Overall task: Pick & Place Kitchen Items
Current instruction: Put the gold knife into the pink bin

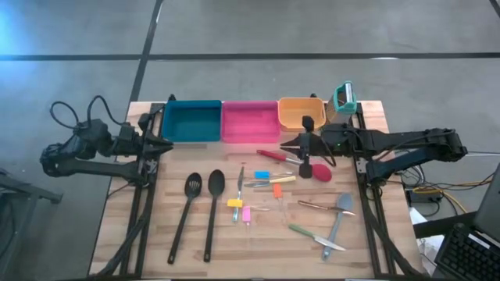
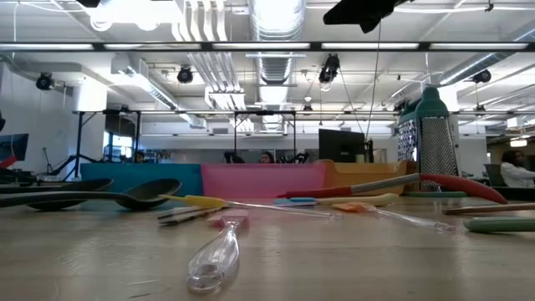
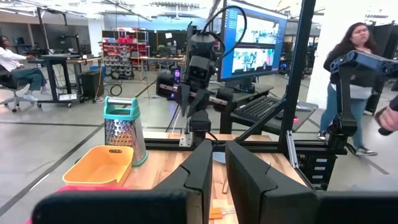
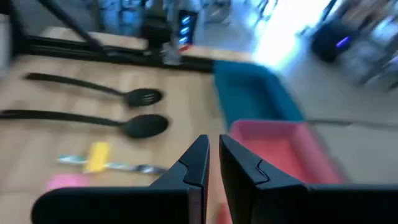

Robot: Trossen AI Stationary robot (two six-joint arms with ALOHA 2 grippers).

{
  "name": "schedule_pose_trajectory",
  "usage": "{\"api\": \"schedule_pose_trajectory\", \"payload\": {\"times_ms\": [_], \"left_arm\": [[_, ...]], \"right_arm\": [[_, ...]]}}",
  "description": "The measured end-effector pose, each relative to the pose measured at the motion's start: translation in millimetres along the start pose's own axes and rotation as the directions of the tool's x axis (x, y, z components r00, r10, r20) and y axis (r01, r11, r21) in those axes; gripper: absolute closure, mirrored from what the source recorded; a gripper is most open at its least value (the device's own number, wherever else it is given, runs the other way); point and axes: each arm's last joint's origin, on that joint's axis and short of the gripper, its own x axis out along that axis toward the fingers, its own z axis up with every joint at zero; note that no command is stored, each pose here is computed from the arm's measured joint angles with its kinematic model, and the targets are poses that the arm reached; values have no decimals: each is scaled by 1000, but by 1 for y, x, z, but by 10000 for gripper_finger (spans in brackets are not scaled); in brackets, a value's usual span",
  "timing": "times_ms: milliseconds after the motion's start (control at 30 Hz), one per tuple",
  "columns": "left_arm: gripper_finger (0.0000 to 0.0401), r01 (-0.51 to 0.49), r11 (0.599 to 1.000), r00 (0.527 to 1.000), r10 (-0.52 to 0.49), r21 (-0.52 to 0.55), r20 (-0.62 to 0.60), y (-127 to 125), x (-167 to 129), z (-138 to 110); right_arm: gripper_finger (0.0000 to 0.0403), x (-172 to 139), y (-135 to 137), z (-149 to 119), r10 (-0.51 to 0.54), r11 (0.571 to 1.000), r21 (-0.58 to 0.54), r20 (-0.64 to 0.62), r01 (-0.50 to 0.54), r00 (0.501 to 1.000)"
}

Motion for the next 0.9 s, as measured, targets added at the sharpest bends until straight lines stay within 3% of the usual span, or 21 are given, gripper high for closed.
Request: {"api": "schedule_pose_trajectory", "payload": {"times_ms": [67,133,233,400,567,900], "left_arm": [[353,0,1000,1000,0,0,0,0,0,0],[353,0,1000,1000,0,0,0,0,0,0],[353,-1,1000,1000,1,0,0,0,0,0],[353,0,1000,1000,0,0,0,0,0,0],[353,0,1000,1000,0,0,0,0,0,0],[353,0,1000,1000,0,0,0,0,0,0]], "right_arm": [[369,-7,2,1,92,995,33,-103,-89,990],[369,-12,5,3,141,985,131,-201,-116,969],[369,-22,13,0,127,972,232,-383,-38,915],[369,-33,39,-12,91,978,205,-603,44,793],[369,-42,62,-25,110,975,213,-697,57,709],[369,-50,84,-45,181,952,297,-743,75,645]]}}
